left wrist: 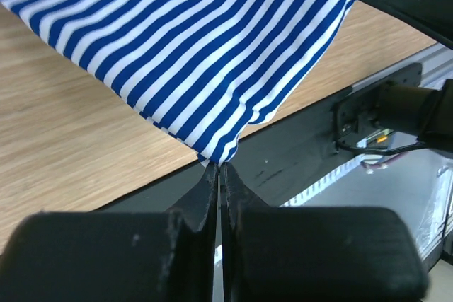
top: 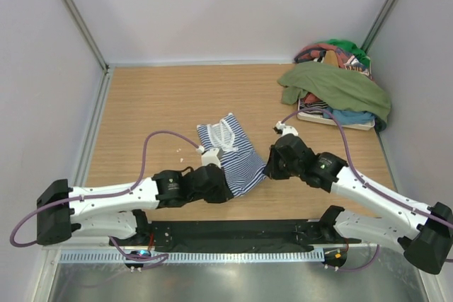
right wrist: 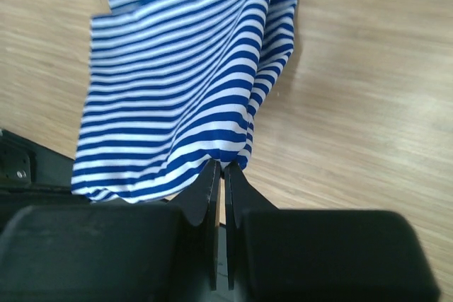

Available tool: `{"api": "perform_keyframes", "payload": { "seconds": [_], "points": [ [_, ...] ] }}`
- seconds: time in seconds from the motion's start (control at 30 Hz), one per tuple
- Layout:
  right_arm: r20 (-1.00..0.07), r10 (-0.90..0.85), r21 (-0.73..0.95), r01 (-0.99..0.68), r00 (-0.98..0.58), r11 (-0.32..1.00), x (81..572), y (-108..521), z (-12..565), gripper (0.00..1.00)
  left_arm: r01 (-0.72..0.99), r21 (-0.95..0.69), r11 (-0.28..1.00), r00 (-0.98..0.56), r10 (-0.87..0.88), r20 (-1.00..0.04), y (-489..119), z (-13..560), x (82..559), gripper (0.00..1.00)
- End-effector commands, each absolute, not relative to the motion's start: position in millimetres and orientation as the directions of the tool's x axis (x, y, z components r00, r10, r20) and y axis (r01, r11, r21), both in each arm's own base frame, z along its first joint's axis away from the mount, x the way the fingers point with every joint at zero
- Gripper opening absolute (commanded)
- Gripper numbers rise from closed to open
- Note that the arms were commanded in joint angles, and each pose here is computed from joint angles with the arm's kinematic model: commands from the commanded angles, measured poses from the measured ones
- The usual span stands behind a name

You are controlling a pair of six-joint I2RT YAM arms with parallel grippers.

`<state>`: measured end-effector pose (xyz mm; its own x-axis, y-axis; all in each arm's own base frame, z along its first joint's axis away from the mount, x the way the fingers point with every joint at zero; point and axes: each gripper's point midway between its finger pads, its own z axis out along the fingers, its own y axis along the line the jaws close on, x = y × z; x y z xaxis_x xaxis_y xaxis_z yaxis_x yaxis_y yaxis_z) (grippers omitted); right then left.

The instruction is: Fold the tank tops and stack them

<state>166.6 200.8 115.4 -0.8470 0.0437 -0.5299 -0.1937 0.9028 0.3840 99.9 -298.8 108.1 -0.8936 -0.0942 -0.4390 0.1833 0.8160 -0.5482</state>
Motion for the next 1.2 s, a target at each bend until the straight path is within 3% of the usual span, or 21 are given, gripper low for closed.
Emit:
{"api": "perform_keyframes", "payload": {
  "seconds": [0.0, 0.33, 0.77, 0.97, 1.17],
  "points": [
    [-0.617, 0.066, 0.343, -0.193, -0.784, 0.919, 191.0, 200.2, 147.5, 0.01, 0.199, -0.562, 0.803, -0.873, -0.116, -0.475, -300.5, 134.4, 115.0, 0.0],
    [-0.669, 0.101, 0.337, -0.18, -0.736, 0.924, 252.3, 217.9, 176.7, 0.01, 0.091, -0.629, 0.772, -0.863, -0.254, -0.436, -276.8, 150.2, 183.5, 0.0],
    [-0.683, 0.122, 0.362, -0.19, -0.72, 0.913, 312.2, 245.3, 198.8, 0.01, 0.08, -0.666, 0.742, -0.86, -0.286, -0.422, -273.8, 177.4, 236.1, 0.0],
    [-0.667, 0.124, 0.374, -0.186, -0.734, 0.909, 301.4, 241.0, 194.0, 0.01, 0.07, -0.694, 0.717, -0.889, -0.27, -0.369, -283.4, 164.0, 223.7, 0.0],
    [-0.639, 0.144, 0.395, -0.162, -0.755, 0.904, 269.9, 221.1, 180.6, 0.01, 0.1, -0.705, 0.703, -0.907, -0.227, -0.355, -304.0, 151.2, 182.5, 0.0]
  ]
}}
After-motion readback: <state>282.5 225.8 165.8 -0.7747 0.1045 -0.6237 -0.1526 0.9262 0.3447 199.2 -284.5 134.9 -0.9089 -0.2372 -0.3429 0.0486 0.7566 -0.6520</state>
